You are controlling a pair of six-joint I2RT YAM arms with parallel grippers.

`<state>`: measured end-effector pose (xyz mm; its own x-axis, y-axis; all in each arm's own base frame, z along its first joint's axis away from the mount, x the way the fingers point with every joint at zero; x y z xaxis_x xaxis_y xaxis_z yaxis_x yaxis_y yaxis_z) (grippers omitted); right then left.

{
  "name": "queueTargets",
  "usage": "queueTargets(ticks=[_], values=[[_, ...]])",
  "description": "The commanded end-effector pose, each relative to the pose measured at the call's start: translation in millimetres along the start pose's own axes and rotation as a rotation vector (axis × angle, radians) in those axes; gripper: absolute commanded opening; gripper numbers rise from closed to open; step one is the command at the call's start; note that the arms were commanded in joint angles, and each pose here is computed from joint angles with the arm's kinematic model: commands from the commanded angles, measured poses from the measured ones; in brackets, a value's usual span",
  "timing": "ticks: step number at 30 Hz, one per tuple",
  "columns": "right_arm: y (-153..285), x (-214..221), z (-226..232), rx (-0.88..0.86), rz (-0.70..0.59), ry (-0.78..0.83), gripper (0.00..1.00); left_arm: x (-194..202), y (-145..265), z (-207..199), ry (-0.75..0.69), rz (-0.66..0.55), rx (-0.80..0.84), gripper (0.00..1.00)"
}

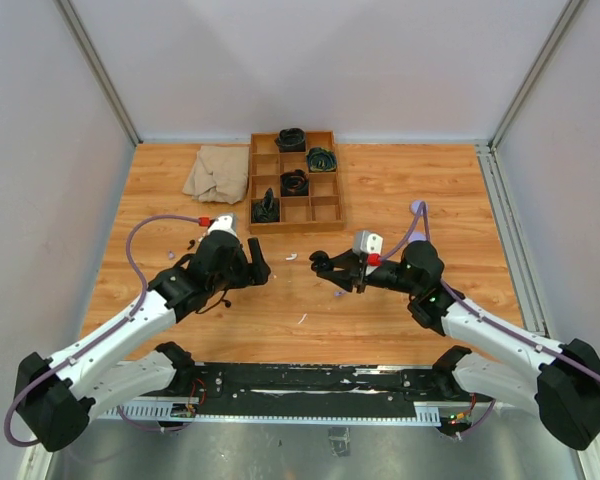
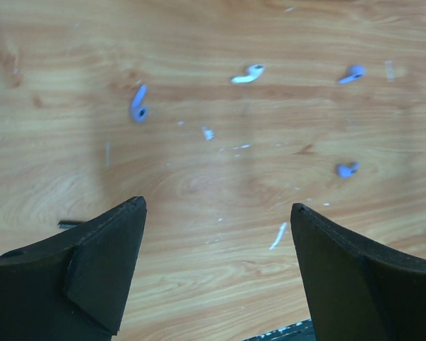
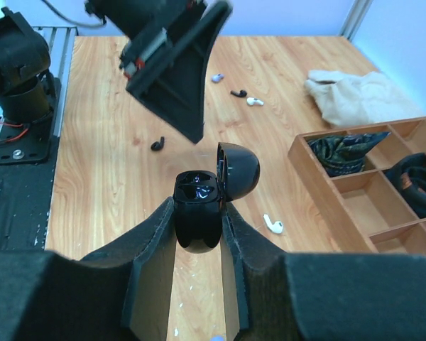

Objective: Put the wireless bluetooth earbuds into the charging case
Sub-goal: Pick up the earbud from the center of the board.

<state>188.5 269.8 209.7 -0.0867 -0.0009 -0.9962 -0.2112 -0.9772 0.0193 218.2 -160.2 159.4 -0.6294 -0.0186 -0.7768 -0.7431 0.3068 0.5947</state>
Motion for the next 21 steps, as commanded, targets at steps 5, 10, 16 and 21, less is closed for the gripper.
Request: queueTargets(ticks=[5,10,16,21], values=[[12.8,-9.0,-17.7,0.132,-0.085,0.091,0.01,61.3,-18.8,45.4,0.166,0.185,-0.179,0.88],[20.8,-6.2,-20.1,0.178,-0.107,0.112,0.01,73.1,-18.2,59.2,0.205,0.210,-0.232,0.88],[26.6,1.0,-23.8,0.220,-0.109,0.118,0.01,84.9,-24.8,62.4,0.225,0.231,-0.239,0.88],[28.5,2.1,-23.1,0.225,-0.113,0.119,0.01,94.2,-30.5,67.8,0.208,0.263,-0.270,0.88]])
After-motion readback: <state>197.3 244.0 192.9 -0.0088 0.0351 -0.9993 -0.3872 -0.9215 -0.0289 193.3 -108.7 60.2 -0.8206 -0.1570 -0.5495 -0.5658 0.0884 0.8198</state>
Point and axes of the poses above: each gripper's point midway between its finger pads, its own y axis back along the fingers, its own z axis along the line the jaws close on, x = y × z, the point moved 2 cm from there along y, back along the fingers, and after that the axes turned 12 degrees about -y, right-handed, at the moved point
